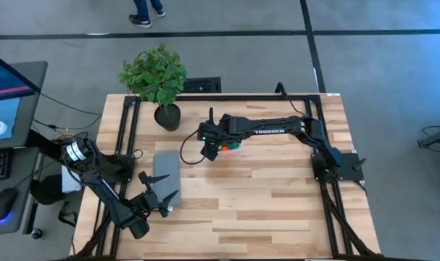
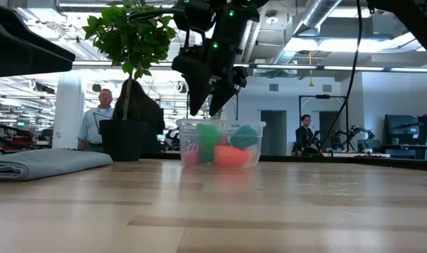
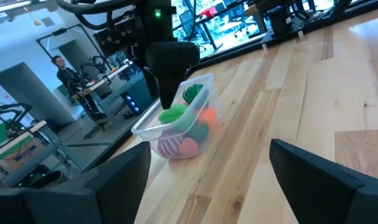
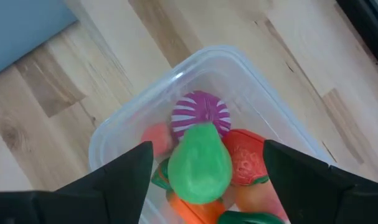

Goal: Pick and placing Produce into tupperware
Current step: Return to Home Position

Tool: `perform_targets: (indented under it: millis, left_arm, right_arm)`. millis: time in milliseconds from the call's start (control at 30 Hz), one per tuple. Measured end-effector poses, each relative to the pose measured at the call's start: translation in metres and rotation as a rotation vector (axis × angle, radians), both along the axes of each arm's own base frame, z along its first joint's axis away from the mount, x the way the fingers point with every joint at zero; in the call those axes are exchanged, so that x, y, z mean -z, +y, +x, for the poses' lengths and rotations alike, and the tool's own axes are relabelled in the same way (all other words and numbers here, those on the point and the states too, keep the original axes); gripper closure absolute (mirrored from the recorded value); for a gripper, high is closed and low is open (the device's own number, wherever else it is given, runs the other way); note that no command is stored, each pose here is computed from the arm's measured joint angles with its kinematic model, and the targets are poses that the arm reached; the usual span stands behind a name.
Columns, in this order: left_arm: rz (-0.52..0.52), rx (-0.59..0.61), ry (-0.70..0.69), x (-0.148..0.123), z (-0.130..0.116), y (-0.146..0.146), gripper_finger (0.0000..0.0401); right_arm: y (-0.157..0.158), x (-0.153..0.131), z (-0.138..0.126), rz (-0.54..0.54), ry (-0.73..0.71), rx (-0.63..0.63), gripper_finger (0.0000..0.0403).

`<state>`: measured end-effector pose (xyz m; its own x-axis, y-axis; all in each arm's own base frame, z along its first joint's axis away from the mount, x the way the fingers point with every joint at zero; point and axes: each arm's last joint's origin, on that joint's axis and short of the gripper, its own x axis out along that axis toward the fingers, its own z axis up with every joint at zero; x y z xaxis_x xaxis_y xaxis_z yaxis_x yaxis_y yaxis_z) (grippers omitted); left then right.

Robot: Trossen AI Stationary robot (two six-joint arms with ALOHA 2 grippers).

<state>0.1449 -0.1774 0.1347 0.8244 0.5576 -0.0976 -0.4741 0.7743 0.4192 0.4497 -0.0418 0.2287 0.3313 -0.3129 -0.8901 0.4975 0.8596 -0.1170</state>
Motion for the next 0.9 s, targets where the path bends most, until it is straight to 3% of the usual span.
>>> perform_targets:
  millis: [300, 733, 900]
  left_arm:
    - [-0.002, -0.001, 0.002, 0.000, 0.000, 0.000, 0.0081]
    - [-0.005, 0.003, 0.017, 0.000, -0.002, -0.001, 0.0081]
    - [0.001, 0.005, 0.007, 0.000, -0.001, -0.001, 0.0081]
  right_arm:
    - [0.004, -0.001, 0.001, -0.041, 0.009, -0.057, 0.0078]
    - [0.055, -0.005, 0.010, -0.246, 0.036, -0.408, 0.0079]
    - [0.055, -0.007, 0.014, -0.261, -0.001, -0.441, 0.0079]
